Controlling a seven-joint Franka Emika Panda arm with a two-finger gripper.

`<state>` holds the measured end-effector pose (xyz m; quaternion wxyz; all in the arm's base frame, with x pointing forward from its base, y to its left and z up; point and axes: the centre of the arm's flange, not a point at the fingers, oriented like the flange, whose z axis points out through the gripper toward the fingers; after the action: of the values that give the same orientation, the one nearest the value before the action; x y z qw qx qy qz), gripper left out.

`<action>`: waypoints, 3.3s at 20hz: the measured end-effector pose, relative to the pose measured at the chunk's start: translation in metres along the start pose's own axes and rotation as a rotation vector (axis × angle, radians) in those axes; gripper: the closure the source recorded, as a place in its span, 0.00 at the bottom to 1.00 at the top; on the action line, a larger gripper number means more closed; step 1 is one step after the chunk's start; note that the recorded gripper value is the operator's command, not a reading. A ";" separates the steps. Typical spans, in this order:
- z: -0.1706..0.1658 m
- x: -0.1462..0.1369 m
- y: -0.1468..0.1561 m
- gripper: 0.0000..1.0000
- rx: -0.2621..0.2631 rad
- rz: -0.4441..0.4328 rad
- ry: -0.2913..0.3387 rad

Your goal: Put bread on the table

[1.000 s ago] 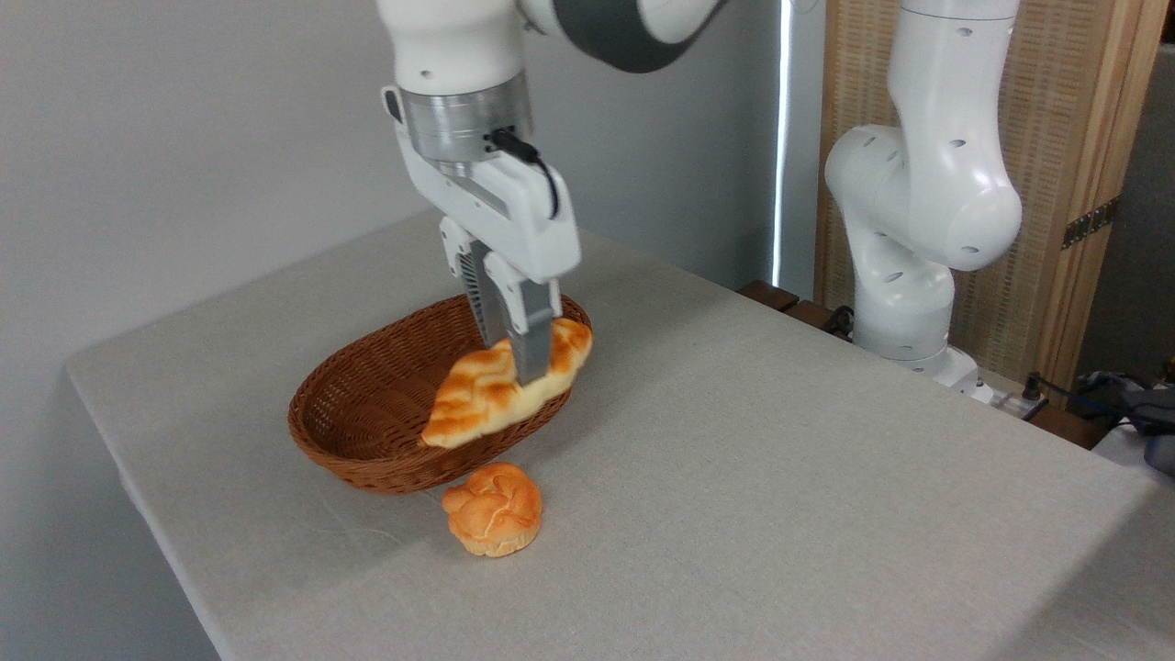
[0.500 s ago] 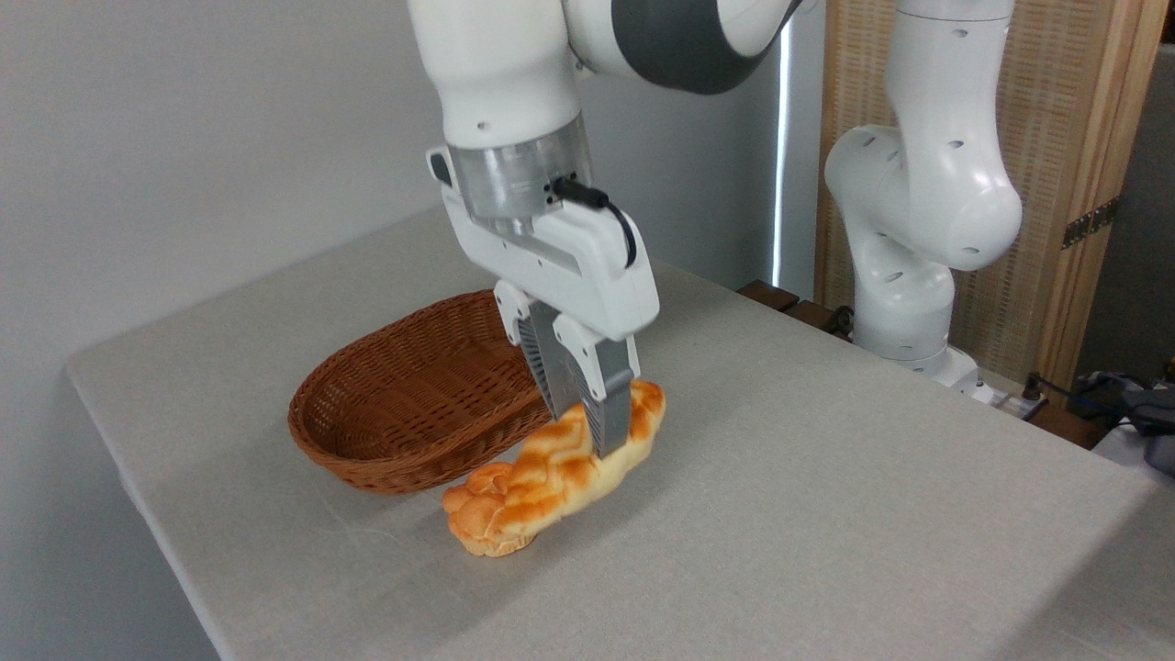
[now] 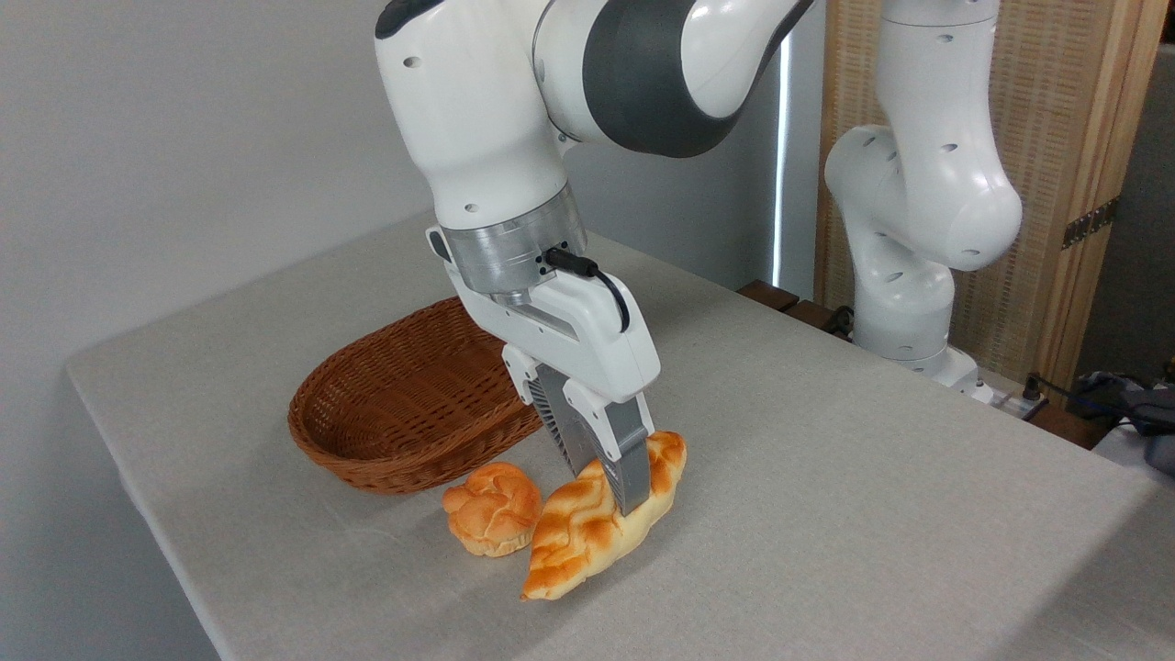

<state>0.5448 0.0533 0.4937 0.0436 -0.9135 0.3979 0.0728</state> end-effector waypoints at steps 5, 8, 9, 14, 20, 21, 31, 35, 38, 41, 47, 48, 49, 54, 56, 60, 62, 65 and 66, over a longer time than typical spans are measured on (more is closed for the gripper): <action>-0.001 -0.001 -0.001 0.11 0.013 0.004 -0.013; -0.001 -0.001 -0.001 0.04 0.014 0.004 -0.013; -0.001 -0.001 -0.001 0.04 0.014 0.004 -0.013; -0.001 -0.001 -0.001 0.00 0.015 0.004 -0.012; -0.002 -0.001 -0.002 0.00 0.015 0.004 -0.012; -0.002 -0.001 -0.002 0.00 0.015 0.004 -0.012; -0.025 -0.003 -0.007 0.00 -0.006 -0.044 0.087; -0.068 -0.010 -0.012 0.00 -0.033 -0.102 0.246; -0.094 -0.013 -0.002 0.00 -0.049 -0.138 0.264; -0.126 -0.005 0.016 0.00 -0.043 -0.120 0.270; -0.139 0.030 0.054 0.00 -0.058 -0.032 0.173; -0.134 0.040 0.058 0.00 -0.052 -0.034 0.149; -0.130 0.049 0.058 0.00 -0.041 -0.042 0.135; -0.125 0.058 0.048 0.00 -0.010 -0.066 0.141; -0.127 0.059 0.049 0.00 -0.007 -0.064 0.144; -0.132 0.059 0.051 0.00 0.000 -0.059 0.151; -0.134 0.058 0.052 0.00 0.003 -0.059 0.155; -0.136 0.058 0.053 0.00 0.004 -0.058 0.157; -0.136 0.058 0.053 0.00 0.004 -0.058 0.158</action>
<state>0.5580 -0.0434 0.6172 0.0160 -0.9274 0.3737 -0.0018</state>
